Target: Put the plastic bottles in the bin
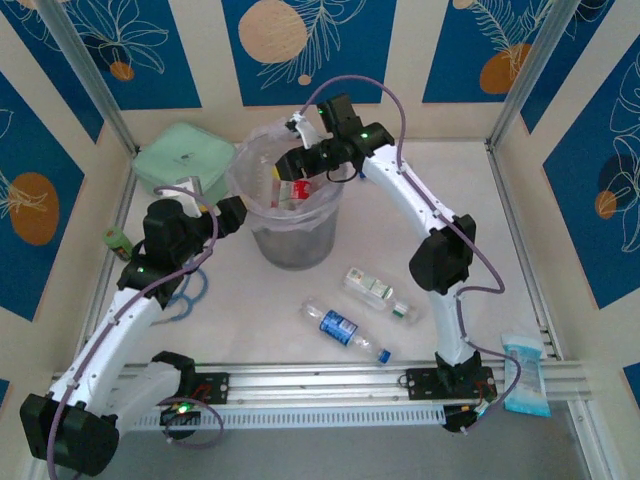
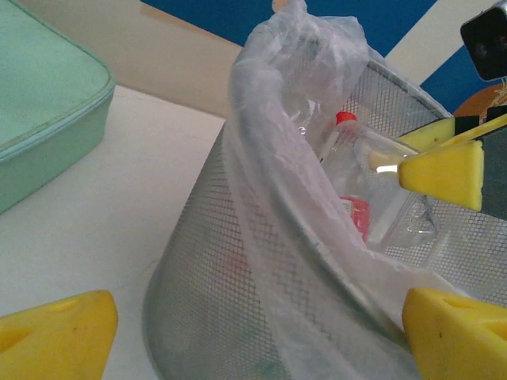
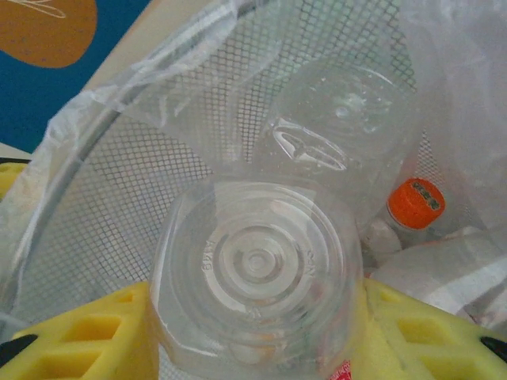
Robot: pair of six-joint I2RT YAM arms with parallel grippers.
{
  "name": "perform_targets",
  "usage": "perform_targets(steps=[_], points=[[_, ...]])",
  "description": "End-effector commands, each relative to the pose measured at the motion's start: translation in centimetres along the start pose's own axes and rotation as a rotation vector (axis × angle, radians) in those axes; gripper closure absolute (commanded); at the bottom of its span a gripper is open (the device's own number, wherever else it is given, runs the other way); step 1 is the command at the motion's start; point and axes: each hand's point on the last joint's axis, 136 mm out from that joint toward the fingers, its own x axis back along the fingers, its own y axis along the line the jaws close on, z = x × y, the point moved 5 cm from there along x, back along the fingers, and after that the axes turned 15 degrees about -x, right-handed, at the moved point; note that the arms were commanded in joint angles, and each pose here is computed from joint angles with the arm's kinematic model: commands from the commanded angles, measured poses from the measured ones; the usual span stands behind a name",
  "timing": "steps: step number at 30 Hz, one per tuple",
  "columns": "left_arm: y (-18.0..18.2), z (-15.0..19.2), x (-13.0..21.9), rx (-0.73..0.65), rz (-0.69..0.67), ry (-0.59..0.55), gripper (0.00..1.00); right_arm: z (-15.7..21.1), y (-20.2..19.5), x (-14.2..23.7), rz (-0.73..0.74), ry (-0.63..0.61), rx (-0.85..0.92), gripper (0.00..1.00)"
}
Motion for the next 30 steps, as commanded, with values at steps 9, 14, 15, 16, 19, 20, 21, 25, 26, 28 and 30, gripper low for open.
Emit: perform_targets(steps=[9,14,15,16,19,20,21,25,26,28,30], points=[[0.7,0.0,0.2,0.032,-0.045,0.028,0.10,2.9,5.7,1.5,-0.116,0.133,-0.028,0.31],[1.0,0.4,-0.3,0.041,-0.050,0.035,0.10,1.8,7.2,6.6,-0.042,0.021,0.042,0.10],[1.1,0.4,-0.4,0.042,-0.055,0.038,0.10,1.7,7.4,8.0,-0.017,-0.006,0.053,0.09],[1.2,0.6,-0.5,0.042,-0.058,0.042,0.10,1.6,7.7,9.4,0.011,-0.034,0.065,0.09],[1.4,1.0,-1.0,0.049,-0.061,0.057,0.11,2.8,8.6,13.4,0.120,-0.101,0.097,0.09],[1.5,1.0,-1.1,0.053,-0.060,0.059,0.11,3.6,8.9,14.5,0.153,-0.110,0.104,0.09],[1.5,1.1,-1.2,0.057,-0.058,0.061,0.11,4.9,9.1,15.3,0.190,-0.114,0.108,0.09],[1.8,1.0,-1.4,0.067,-0.056,0.065,0.11,13.0,8.9,16.0,0.353,-0.036,0.080,0.15],[1.8,1.0,-1.3,0.067,-0.056,0.062,0.11,15.2,8.9,15.8,0.365,-0.008,0.068,0.16],[2.0,0.7,-1.1,0.069,-0.057,0.060,0.11,21.0,8.2,13.9,0.367,0.112,-0.003,0.18],[2.2,0.3,-0.9,0.073,-0.063,0.064,0.11,26.5,7.6,11.2,0.374,0.269,-0.051,0.17]])
